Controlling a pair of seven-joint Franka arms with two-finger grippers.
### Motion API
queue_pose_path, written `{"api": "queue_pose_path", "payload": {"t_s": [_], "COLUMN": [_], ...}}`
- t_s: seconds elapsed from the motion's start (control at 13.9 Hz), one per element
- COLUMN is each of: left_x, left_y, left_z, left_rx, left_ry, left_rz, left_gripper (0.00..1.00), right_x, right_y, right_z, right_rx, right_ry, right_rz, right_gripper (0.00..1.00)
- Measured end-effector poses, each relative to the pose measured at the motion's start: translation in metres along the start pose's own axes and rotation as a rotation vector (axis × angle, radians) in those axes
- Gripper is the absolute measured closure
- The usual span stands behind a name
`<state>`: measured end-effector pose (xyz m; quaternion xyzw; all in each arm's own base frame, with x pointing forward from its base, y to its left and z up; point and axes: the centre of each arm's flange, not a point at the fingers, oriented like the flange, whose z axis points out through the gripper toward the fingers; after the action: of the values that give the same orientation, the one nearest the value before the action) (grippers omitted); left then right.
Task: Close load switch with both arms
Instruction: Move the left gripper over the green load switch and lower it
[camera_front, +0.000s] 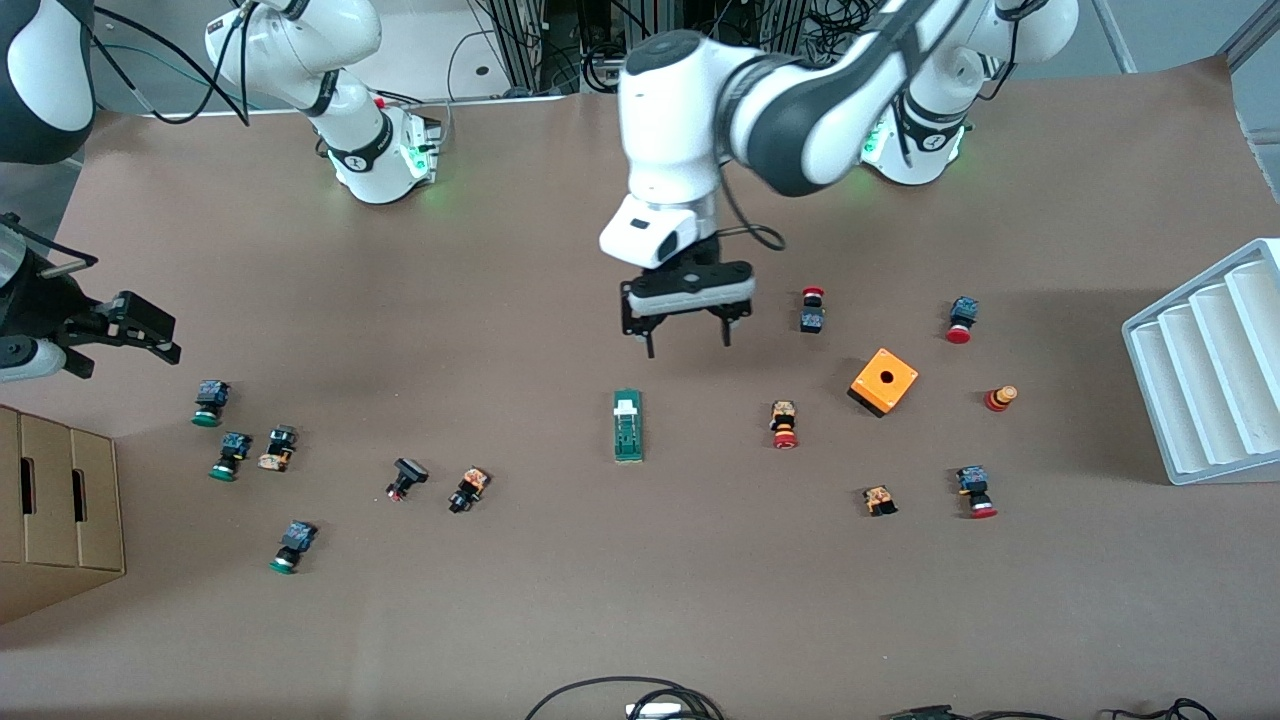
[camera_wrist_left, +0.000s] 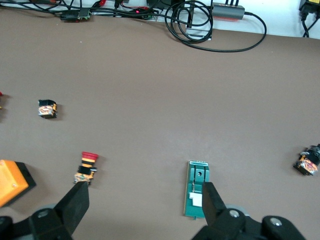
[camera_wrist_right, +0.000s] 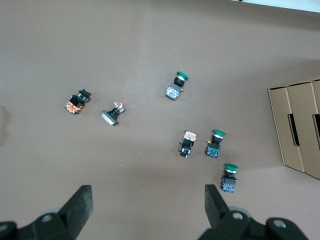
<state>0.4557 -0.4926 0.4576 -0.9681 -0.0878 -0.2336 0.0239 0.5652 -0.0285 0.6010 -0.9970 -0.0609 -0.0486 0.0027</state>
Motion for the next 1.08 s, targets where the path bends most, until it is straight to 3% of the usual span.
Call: {"api": "queue_pose_path", "payload": {"t_s": [0.36, 0.72, 1.08], "left_x": [-0.053, -0.095, -0.155], "left_y": [0.032, 0.052, 0.073], "left_z": [0.033, 0.086, 0.113], "left_rx": [0.022, 0.01, -0.022], "left_ry": [0.114, 0.274, 0.346], "left_rz": [-0.064, -0.055, -0.005], "left_gripper": [0.0, 0.0, 0.0], "right_x": [0.0, 0.002, 0.008], "right_y": [0.001, 0.008, 0.005], "right_z": [0.002, 0.001, 0.018], "right_rx": [-0.001, -0.006, -0.011], "right_ry": [-0.003, 0.016, -0.015], "right_rz": [0.002, 0.017, 0.013], "right_gripper": [0.0, 0.0, 0.0]}}
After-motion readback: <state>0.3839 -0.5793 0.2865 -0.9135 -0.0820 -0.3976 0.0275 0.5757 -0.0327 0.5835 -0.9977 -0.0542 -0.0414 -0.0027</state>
